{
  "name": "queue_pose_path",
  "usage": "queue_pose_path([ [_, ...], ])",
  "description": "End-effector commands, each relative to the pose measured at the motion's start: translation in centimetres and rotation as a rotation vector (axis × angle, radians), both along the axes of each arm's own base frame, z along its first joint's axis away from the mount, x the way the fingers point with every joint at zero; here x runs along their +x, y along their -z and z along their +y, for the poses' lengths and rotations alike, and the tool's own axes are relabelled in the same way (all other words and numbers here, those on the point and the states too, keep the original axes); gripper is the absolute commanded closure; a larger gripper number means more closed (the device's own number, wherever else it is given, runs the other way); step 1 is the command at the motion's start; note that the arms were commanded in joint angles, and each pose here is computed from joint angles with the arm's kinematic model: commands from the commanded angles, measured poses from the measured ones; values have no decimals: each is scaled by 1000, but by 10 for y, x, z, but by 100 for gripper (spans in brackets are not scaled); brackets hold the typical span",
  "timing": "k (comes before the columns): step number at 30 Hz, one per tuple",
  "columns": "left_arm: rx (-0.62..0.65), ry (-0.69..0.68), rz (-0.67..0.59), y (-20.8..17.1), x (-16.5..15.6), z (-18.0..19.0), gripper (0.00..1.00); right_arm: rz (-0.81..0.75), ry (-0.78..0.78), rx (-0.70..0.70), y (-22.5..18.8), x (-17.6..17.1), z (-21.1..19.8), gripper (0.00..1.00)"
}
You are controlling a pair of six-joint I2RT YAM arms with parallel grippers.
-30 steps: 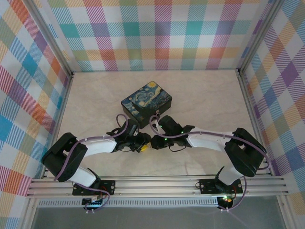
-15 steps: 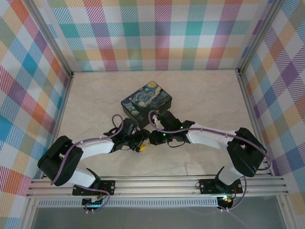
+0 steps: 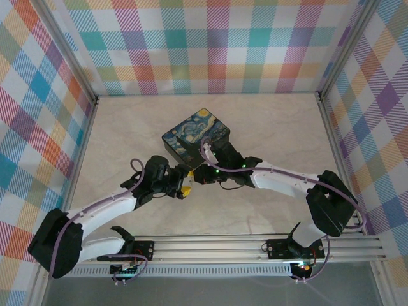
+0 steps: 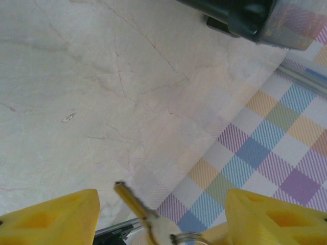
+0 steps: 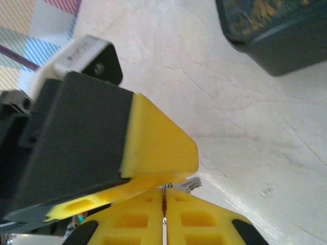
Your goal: Unlock a padlock with a key
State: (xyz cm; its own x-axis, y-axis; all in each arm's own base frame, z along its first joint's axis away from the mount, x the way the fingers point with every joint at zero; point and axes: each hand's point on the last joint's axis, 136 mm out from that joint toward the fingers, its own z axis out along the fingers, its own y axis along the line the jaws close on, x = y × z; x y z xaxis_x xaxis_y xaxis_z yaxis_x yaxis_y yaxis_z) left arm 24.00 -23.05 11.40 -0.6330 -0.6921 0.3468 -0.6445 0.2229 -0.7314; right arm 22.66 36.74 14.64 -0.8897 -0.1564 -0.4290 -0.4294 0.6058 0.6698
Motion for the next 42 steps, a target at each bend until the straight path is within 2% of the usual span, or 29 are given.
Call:
queue_pose_path([
  [1,20,-75,57,4,-4,19,33,-22,-2,87,-25,8,15,92],
  [6,8,-139,46,-3,0,32,33,-5,-31,123,-30,7,25,92],
  [14,-12,-131,40,-6,9,27,42,26,-54,167,-35,2,30,92],
  [18,1,-115,39,-7,11,25,49,30,-62,157,-34,-3,26,92],
  [22,0,-128,34,-7,12,27,61,36,-61,145,-31,-6,22,91],
  [42,-43,-145,18,-14,15,29,70,30,-55,160,-33,-11,16,91],
])
